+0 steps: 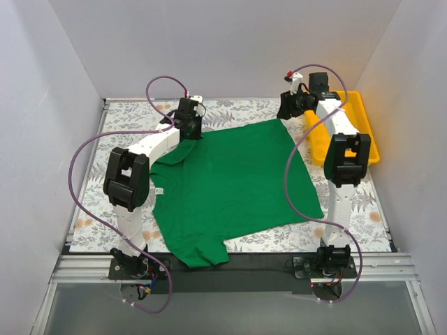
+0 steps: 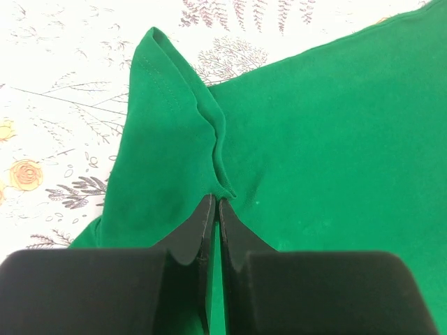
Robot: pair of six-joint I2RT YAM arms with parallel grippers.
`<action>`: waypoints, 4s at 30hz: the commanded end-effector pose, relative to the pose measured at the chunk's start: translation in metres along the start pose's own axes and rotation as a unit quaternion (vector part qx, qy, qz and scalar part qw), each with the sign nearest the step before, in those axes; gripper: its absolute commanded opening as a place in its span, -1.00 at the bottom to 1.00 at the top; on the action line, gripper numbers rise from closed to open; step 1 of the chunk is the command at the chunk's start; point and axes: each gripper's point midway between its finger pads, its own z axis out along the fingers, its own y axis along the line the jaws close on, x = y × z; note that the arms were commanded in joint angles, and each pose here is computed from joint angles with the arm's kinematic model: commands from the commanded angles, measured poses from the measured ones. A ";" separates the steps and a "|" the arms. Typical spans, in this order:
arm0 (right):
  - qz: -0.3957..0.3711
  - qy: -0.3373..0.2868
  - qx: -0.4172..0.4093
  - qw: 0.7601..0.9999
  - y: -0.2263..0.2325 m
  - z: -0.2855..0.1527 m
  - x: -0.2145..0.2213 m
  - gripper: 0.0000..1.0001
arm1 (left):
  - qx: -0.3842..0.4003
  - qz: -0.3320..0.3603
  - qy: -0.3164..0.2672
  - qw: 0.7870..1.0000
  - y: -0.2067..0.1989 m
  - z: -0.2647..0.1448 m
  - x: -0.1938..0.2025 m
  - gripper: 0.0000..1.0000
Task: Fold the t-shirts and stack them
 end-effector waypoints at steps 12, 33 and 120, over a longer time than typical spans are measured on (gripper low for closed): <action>0.039 0.023 0.136 0.990 -0.062 0.065 0.013 0.08 | 0.042 -0.027 -0.033 0.998 -0.009 -0.015 -0.028 -1.00; 0.039 0.019 0.080 0.996 -0.058 0.090 0.027 -0.32 | 0.038 -0.029 -0.031 0.998 -0.008 -0.014 -0.028 -1.00; -0.065 -0.109 0.125 0.984 -0.040 -0.004 -0.023 -0.97 | -0.034 -0.183 -0.132 0.974 0.129 0.038 -0.061 -1.00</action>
